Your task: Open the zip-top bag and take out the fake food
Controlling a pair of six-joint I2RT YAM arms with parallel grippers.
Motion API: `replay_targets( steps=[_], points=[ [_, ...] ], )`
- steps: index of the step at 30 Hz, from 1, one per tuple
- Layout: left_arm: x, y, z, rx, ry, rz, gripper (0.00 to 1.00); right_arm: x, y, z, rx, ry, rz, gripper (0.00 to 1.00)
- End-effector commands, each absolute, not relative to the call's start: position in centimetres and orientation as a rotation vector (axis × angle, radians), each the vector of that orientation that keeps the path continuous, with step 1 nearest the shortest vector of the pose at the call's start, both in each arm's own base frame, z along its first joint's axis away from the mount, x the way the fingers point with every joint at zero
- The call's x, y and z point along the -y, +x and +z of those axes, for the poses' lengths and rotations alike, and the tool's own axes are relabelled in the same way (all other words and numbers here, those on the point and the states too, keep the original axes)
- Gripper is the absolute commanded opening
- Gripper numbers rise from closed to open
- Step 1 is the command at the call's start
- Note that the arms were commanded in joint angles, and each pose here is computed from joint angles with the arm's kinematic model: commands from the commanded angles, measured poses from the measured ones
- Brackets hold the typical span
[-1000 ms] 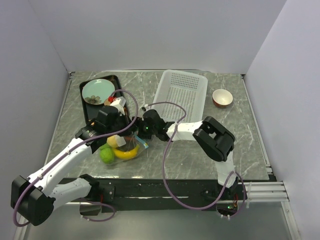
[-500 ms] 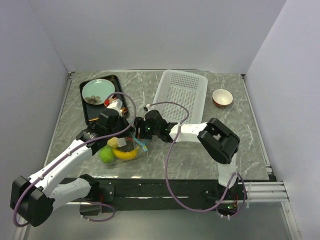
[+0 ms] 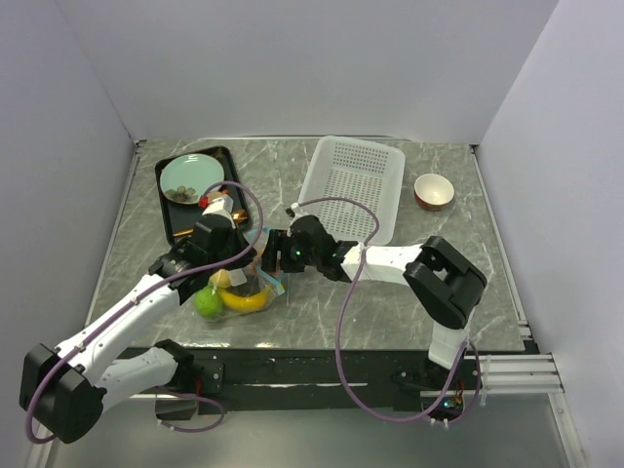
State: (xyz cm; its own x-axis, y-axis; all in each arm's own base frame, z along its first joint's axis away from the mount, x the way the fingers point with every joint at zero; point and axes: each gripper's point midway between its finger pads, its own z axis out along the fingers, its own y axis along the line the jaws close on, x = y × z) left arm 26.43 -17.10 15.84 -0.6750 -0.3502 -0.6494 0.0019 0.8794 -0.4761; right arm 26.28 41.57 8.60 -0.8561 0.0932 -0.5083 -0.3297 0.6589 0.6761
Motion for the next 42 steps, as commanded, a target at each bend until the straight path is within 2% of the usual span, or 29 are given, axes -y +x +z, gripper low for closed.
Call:
replay_targets(
  steps=[1, 15, 22, 27, 33, 39, 42],
  points=[
    [17.1, 26.7, 17.1, -2.207, -0.22, -0.584, 0.01, -41.0, 26.9, 12.4, -2.25, -0.204, 1.096, 0.45],
    [17.4, 26.5, 17.2, -2.201, -0.19, -0.607, 0.01, -38.2, 28.3, 16.8, -2.148, -0.136, 0.983, 0.38],
    [17.3, 26.9, 17.6, -2.194, -0.205, -0.593, 0.01, -32.2, 31.6, 20.4, -2.067, -0.014, 0.839, 0.37],
    [17.5, 27.1, 18.4, -2.176, -0.194, -0.603, 0.01, -25.2, 36.3, 19.9, -2.092, 0.13, 0.65, 0.39],
    [18.1, 27.3, 19.3, -2.161, -0.167, -0.631, 0.01, -22.5, 40.0, 17.4, -2.168, 0.17, 0.556, 0.51],
    [18.9, 27.4, 19.4, -2.164, -0.141, -0.674, 0.01, -21.9, 41.8, 15.7, -2.222, 0.168, 0.506, 0.81],
    [19.2, 27.4, 19.5, -2.163, -0.141, -0.691, 0.02, -21.4, 41.9, 16.8, -2.202, 0.16, 0.474, 0.9]
  ],
)
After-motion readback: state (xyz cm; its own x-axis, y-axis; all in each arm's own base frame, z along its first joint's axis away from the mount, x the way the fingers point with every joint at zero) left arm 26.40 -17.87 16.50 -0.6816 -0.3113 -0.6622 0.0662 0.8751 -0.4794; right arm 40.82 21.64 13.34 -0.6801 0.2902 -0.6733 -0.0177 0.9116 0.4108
